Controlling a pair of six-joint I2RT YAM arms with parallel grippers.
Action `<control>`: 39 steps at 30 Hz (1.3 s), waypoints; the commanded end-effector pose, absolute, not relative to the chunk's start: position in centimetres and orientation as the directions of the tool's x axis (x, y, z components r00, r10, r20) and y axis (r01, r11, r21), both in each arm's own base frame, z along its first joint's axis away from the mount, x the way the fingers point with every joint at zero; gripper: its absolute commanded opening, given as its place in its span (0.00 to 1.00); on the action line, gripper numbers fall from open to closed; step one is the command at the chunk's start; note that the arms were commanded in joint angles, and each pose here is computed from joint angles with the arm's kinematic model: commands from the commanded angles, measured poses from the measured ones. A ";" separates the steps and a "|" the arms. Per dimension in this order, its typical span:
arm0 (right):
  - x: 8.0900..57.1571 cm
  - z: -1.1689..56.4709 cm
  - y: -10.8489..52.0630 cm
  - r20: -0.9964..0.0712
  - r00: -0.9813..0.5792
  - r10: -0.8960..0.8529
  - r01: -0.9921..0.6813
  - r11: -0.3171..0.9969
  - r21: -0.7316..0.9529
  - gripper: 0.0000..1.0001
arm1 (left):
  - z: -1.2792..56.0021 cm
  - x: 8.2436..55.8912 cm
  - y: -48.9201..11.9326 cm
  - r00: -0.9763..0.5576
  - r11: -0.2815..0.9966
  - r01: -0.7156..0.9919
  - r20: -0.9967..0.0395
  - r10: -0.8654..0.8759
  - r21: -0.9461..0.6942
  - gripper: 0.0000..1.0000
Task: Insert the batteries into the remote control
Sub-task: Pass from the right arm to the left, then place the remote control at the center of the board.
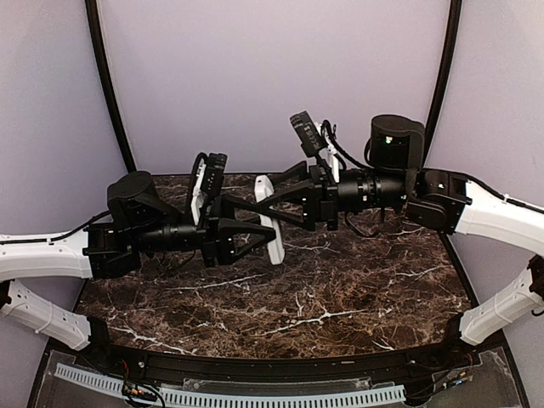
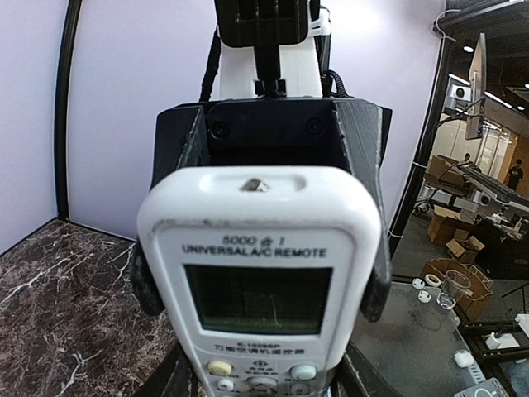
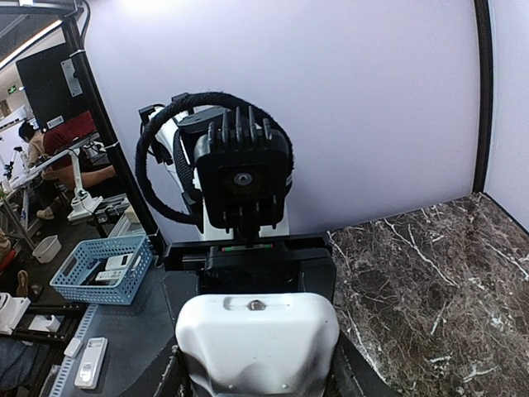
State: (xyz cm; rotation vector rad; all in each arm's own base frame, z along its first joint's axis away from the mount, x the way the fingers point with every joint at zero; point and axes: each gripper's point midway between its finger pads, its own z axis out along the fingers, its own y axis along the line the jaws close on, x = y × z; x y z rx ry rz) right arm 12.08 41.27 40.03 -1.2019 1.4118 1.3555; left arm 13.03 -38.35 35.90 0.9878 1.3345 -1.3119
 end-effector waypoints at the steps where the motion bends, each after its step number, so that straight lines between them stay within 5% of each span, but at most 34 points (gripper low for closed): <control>1: 12.1 39.9 41.0 -0.969 -0.233 -0.082 -0.972 -0.014 0.235 0.40 | 36.6 13.2 -37.5 -0.152 0.120 0.980 -0.985 -0.086 -0.161 0.01; 3: 12.8 39.6 40.5 -0.967 -0.239 -0.084 -0.971 0.042 0.236 0.67 | 35.7 13.8 -37.2 -0.168 0.166 0.971 -0.985 -0.049 -0.174 0.00; 4: 13.3 39.5 40.2 -0.967 -0.240 -0.082 -0.969 0.077 0.234 0.92 | 35.3 14.4 -37.0 -0.173 0.207 0.962 -0.984 -0.037 -0.177 0.00; 5: 13.7 39.4 39.9 -0.967 -0.242 -0.080 -0.966 0.114 0.233 0.98 | 34.2 14.8 -36.9 -0.198 0.240 0.952 -0.980 0.009 -0.190 0.00; 10: 19.0 37.2 37.1 -0.941 -0.333 -0.061 -0.851 0.449 0.272 0.99 | 28.2 19.5 -34.8 -0.351 0.565 0.806 -0.911 0.215 -0.177 0.00; 16: 24.3 31.0 31.5 -0.852 -0.518 -0.075 -0.555 0.787 0.269 0.99 | 15.7 20.8 -31.3 -0.640 0.774 0.633 -0.571 0.513 -0.015 0.00; 24: 24.2 28.0 30.8 -0.803 -0.583 -0.126 -0.513 0.824 0.243 0.99 | 7.5 18.6 -32.4 -0.657 0.676 0.737 -0.225 0.719 0.005 0.00; 30: 24.1 26.8 30.8 -0.780 -0.606 -0.156 -0.507 0.831 0.229 0.99 | 5.3 18.3 -33.8 -0.637 0.639 0.769 -0.116 0.762 -0.019 0.01; 39: 24.2 26.2 31.3 -0.773 -0.609 -0.178 -0.518 0.828 0.217 0.99 | 2.5 17.5 -33.3 -0.586 0.587 0.809 0.037 0.809 -0.015 0.30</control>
